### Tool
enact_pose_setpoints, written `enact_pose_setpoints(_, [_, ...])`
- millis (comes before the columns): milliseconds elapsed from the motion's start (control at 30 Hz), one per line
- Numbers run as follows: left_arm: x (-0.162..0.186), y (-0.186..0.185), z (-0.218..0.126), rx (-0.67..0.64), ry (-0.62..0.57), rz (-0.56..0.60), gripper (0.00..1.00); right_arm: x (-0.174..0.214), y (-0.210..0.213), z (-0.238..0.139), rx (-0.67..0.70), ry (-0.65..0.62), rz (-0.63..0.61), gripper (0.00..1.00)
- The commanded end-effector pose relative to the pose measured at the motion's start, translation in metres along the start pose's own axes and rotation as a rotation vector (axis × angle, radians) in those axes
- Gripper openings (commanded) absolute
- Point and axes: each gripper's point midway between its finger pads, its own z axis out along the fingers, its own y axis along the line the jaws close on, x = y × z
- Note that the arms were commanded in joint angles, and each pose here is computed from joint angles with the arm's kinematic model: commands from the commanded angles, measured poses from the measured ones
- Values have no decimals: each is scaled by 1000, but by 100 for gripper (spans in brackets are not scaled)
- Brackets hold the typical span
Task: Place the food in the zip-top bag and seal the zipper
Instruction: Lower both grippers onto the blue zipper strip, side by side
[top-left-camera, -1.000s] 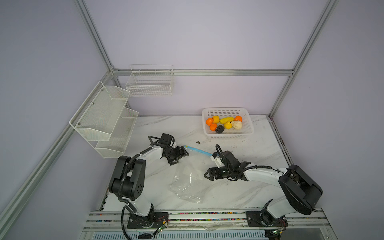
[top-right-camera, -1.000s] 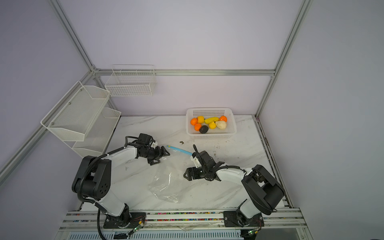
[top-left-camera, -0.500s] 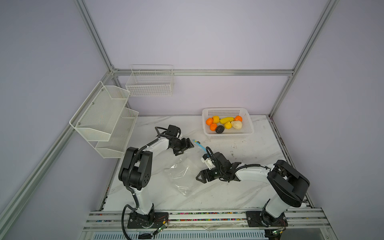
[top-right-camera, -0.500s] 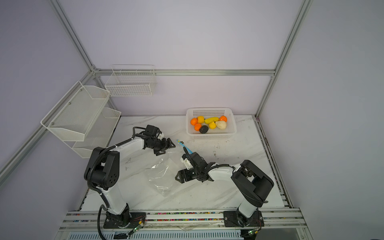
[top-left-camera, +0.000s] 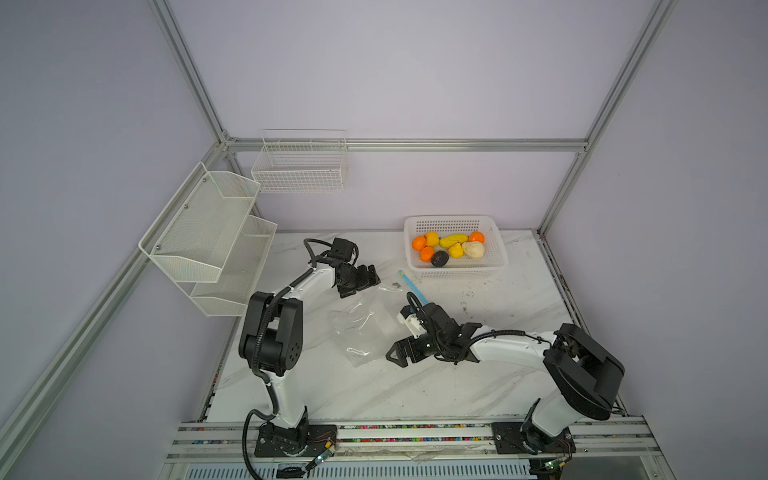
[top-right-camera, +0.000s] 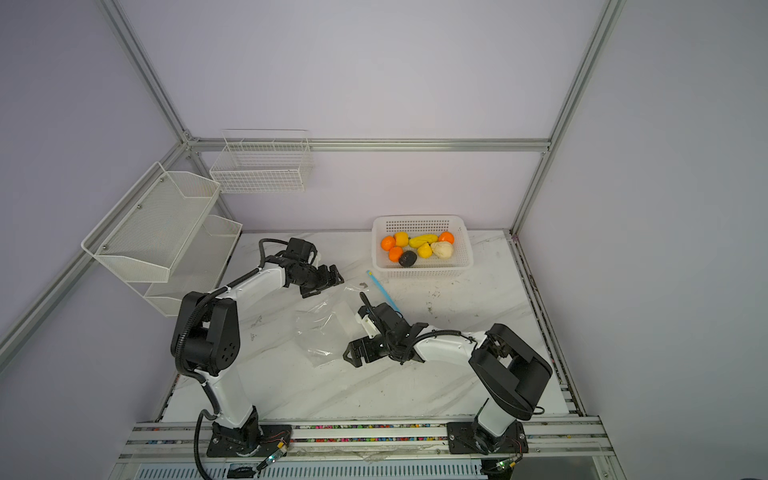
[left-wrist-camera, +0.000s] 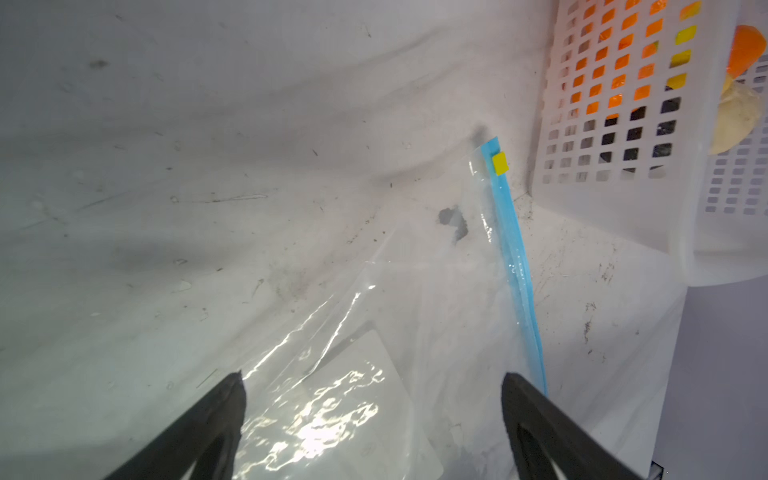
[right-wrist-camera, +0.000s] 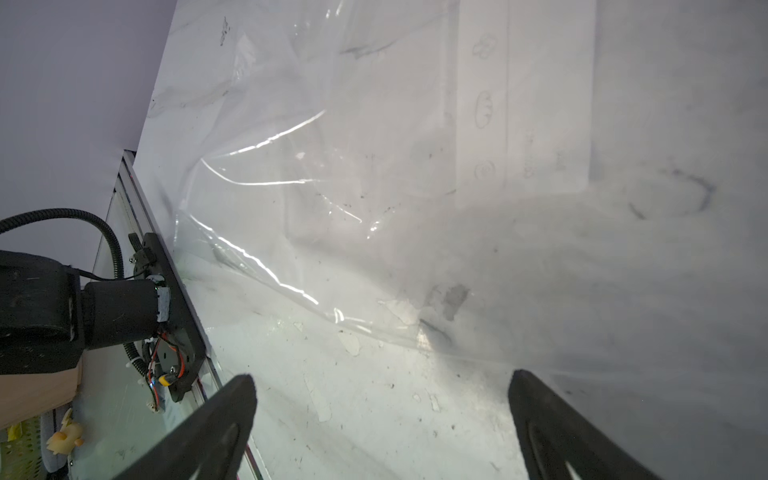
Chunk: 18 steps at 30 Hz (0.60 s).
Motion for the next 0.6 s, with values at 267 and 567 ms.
enact_pose_setpoints(267, [-23,-81,-75,192,-155,112,98,-68,21,-64,34,-155,-21,95])
enact_pose_setpoints(567, [78,-117,-61,232,15,207,90,-108,-77,-105,231,-310,52,79])
